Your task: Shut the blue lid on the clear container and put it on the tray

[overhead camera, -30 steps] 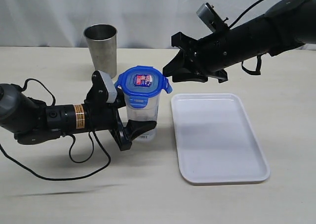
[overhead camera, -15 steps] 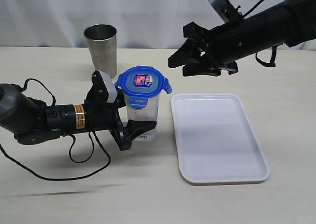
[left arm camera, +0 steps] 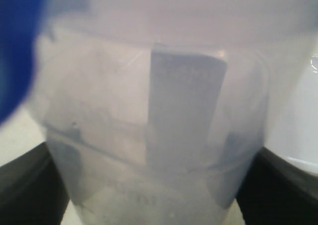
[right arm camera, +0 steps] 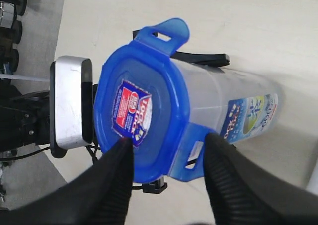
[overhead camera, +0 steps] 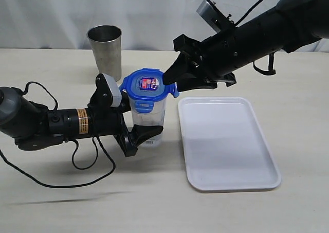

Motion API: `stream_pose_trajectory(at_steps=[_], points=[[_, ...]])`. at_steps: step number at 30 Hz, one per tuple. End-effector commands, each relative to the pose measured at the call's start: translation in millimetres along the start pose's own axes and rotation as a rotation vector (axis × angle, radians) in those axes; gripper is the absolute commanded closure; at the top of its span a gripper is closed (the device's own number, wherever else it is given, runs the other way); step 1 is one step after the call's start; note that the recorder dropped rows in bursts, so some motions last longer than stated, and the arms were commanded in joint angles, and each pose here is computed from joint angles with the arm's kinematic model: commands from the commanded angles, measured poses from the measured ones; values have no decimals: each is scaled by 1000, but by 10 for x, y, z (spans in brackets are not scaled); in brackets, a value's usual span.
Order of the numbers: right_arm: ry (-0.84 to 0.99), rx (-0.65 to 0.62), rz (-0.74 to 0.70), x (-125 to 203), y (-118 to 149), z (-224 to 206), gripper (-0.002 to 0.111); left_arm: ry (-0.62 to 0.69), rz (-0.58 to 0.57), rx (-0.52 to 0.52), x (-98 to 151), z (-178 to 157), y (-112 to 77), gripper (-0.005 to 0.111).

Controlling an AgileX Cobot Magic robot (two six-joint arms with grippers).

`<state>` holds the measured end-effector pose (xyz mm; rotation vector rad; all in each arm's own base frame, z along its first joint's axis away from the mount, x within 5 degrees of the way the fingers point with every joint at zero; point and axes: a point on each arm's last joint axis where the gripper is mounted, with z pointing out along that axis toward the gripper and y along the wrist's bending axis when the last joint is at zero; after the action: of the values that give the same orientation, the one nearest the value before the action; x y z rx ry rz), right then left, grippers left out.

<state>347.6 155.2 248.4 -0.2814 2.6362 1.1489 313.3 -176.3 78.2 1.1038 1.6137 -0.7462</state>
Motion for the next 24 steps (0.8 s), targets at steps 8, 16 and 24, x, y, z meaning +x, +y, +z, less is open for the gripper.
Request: stream_pose_trajectory(at_steps=[8, 16, 24], points=[[14, 19, 10, 51, -69, 54, 65, 25, -3, -16, 34, 3, 27, 107], [18, 21, 25, 43, -122, 110, 65, 25, -4, -18, 33, 3, 29, 107], [16, -12, 28, 27, -165, 193, 65, 21, -5, -19, 30, 3, 29, 107]])
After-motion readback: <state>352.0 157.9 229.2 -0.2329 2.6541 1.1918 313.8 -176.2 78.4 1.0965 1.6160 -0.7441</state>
